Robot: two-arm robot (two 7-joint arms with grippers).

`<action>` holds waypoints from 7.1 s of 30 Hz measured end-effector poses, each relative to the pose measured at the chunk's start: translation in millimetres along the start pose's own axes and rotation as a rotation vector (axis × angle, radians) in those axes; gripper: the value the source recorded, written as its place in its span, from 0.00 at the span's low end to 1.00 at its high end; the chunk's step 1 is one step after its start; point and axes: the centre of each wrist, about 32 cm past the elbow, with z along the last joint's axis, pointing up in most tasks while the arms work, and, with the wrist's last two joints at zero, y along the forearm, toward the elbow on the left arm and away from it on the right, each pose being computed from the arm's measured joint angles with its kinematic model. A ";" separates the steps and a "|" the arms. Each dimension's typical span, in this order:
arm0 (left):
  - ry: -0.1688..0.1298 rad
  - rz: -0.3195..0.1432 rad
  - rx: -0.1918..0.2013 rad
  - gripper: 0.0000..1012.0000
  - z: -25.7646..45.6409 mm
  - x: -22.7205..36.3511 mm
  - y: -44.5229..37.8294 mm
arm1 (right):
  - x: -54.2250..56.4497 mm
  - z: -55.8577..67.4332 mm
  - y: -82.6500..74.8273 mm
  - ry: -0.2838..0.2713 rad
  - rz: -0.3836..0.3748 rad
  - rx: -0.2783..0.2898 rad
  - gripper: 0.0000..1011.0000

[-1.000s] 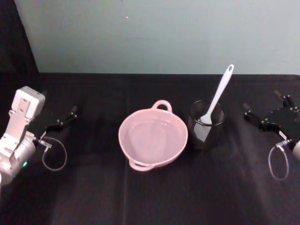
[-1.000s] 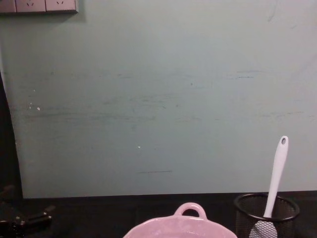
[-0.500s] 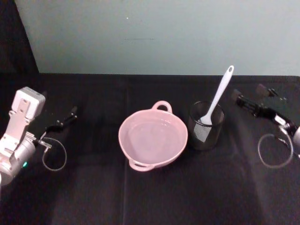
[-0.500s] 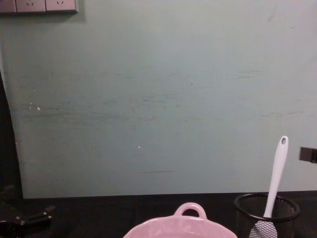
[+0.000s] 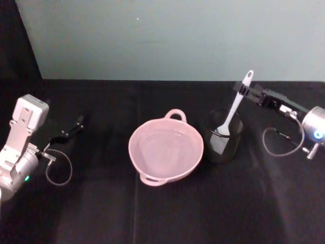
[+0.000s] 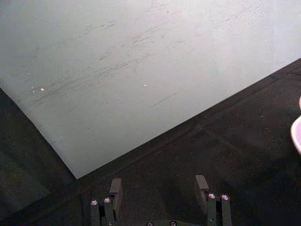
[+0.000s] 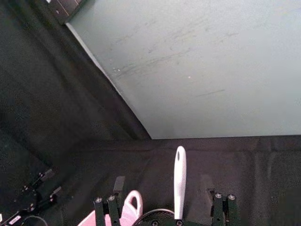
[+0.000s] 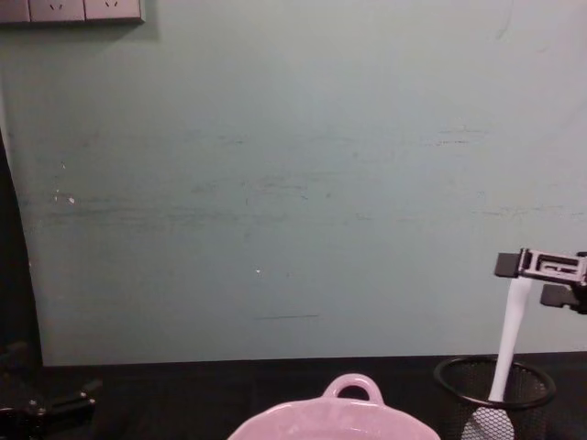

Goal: Use the one hand to pick up the spoon and stir the clear water in the bowl.

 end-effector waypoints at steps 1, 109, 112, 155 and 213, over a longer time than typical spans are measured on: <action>0.000 0.000 0.000 1.00 0.0 0.0 0.0 | 0.8 0.1 2.0 0.003 0.001 -0.002 0.99; 0.000 0.000 0.000 1.00 0.0 0.0 0.0 | -91.5 88.5 58.7 -0.423 0.295 -0.061 0.12; 0.000 0.000 0.000 1.00 0.0 0.0 0.0 | -85.8 67.5 73.8 -0.421 0.324 -0.090 0.12; 0.000 0.000 0.000 1.00 0.0 0.0 0.0 | -79.4 -37.0 148.2 -0.399 0.344 0.022 0.12; 0.000 0.000 0.000 1.00 0.0 0.0 0.0 | -90.8 -59.7 137.2 -0.497 0.201 0.138 0.12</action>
